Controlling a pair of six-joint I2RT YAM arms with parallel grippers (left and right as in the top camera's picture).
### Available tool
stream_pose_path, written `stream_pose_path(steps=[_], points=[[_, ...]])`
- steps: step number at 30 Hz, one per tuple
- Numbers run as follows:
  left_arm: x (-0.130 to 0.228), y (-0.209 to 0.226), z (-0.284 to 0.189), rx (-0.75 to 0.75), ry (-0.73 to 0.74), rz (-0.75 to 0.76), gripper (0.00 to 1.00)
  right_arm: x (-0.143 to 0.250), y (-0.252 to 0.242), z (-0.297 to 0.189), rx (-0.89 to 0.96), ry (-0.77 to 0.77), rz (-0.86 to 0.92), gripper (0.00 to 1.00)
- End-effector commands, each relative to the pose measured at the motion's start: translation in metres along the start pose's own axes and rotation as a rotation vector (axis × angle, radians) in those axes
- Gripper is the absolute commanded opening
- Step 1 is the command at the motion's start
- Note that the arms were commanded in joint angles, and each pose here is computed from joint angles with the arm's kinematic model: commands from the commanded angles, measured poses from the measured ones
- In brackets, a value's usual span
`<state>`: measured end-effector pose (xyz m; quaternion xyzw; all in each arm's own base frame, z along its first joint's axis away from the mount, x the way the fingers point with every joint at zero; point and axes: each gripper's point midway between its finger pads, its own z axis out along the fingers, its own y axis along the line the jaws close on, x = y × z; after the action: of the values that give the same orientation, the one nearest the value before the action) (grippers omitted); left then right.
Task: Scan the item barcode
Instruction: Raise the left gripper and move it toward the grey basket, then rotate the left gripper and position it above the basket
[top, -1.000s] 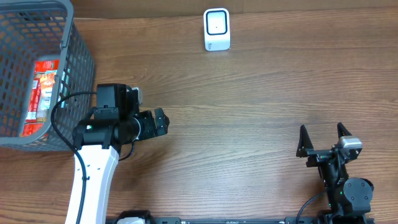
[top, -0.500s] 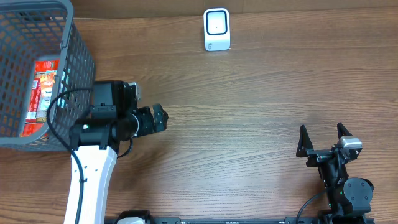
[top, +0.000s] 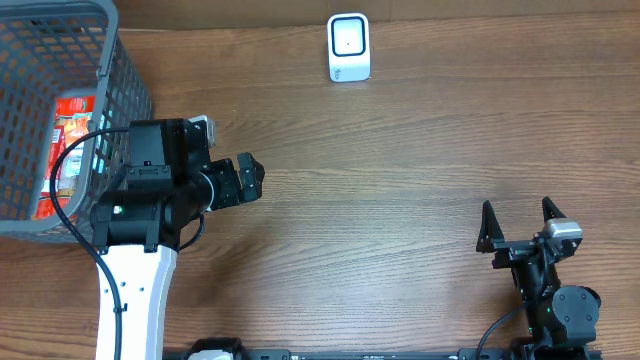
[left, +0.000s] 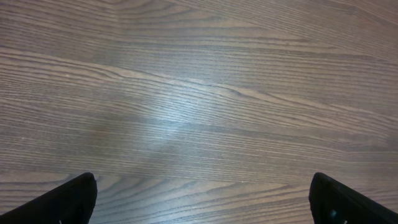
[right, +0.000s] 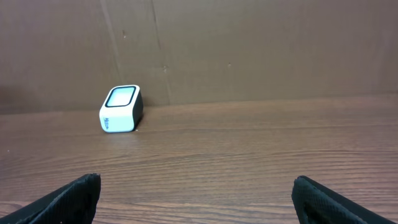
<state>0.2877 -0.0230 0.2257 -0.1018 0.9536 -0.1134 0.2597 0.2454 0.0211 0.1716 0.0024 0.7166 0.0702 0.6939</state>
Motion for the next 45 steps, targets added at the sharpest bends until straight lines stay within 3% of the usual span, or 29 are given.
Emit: stream_pose_path(steps=[1, 15, 31, 45], points=[[-0.01, 0.001, -0.011, -0.026, -0.048, -0.003, 1.0, 0.002, -0.001, 0.0, 0.005, -0.004, -0.001, 1.0], [-0.017, 0.01, -0.016, -0.084, -0.08, -0.002, 1.0, 0.002, -0.001, 0.0, 0.005, -0.004, -0.001, 1.0], [-0.025, 0.058, -0.026, -0.191, -0.11, -0.128, 1.0, 0.002, -0.001, 0.0, 0.005, -0.004, -0.001, 1.0], [-0.021, 0.06, -0.025, -0.2, -0.095, -0.134, 1.0, 0.002, -0.001, 0.0, 0.005, -0.004, -0.001, 1.0]])
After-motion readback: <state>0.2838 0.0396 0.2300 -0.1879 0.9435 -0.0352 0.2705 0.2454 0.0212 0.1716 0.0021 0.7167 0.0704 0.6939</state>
